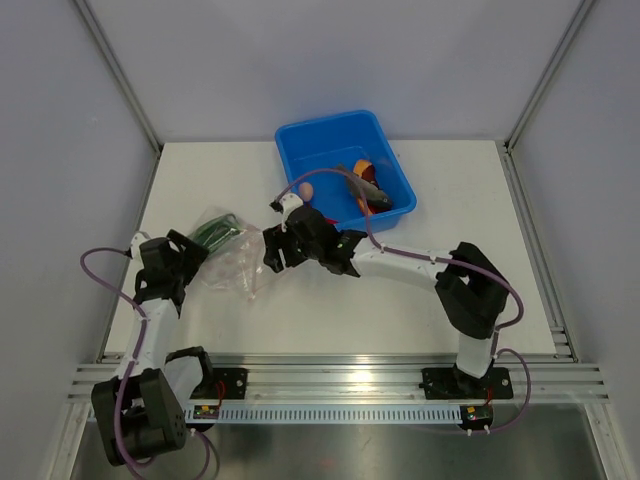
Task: Open the zip-top bag and remove the fake food
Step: Adjust the zipper food storage bag at the center of the board.
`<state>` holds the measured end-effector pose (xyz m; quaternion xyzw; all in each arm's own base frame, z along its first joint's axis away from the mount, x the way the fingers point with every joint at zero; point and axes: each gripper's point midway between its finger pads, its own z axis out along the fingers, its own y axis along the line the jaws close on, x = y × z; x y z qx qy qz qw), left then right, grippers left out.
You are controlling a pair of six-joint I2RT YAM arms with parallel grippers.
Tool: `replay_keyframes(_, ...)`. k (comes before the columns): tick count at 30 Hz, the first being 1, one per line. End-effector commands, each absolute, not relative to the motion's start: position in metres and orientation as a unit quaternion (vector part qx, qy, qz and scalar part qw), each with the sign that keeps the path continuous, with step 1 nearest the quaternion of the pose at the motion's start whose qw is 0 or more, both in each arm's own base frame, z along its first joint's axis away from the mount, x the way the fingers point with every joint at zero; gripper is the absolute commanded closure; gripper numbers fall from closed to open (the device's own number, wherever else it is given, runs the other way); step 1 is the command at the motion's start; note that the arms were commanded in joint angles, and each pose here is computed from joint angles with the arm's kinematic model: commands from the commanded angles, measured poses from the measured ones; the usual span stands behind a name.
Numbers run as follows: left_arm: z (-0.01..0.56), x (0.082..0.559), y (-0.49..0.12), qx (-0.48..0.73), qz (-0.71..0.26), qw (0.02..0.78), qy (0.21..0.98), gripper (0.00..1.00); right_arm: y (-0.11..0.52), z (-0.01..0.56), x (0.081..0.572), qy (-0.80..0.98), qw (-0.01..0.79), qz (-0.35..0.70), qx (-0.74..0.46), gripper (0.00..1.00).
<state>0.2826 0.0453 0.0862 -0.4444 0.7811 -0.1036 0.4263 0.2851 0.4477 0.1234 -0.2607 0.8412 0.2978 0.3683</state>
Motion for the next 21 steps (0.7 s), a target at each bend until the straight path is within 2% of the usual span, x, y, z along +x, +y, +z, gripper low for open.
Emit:
replay_keyframes(1,0.099,0.3,0.048,-0.454,-0.124,0.442,0.763,0.01,0.45,0.185,0.263,0.799,0.386,0.393,-0.242,0.27)
replay_keyframes(7,0.096,0.305,0.044,-0.458,-0.143,0.43,0.765,0.01,0.458,0.198,0.243,0.779,0.36,0.468,-0.21,0.19)
replay_keyframes(12,0.101,0.301,0.049,-0.466,-0.14,0.437,0.757,0.01,0.49,0.159,0.234,0.815,0.322,0.441,-0.195,0.14)
replay_keyframes(17,0.104,0.299,0.049,-0.467,-0.146,0.438,0.754,0.01,0.509,0.14,0.232,0.824,0.309,0.436,-0.188,0.15)
replay_keyframes(18,0.105,0.299,0.049,-0.466,-0.148,0.438,0.754,0.01,0.511,0.138,0.231,0.825,0.307,0.436,-0.19,0.16)
replay_keyframes(21,0.105,0.297,0.051,-0.468,-0.151,0.438,0.753,0.01,0.519,0.135,0.23,0.821,0.3,0.44,-0.203,0.32)
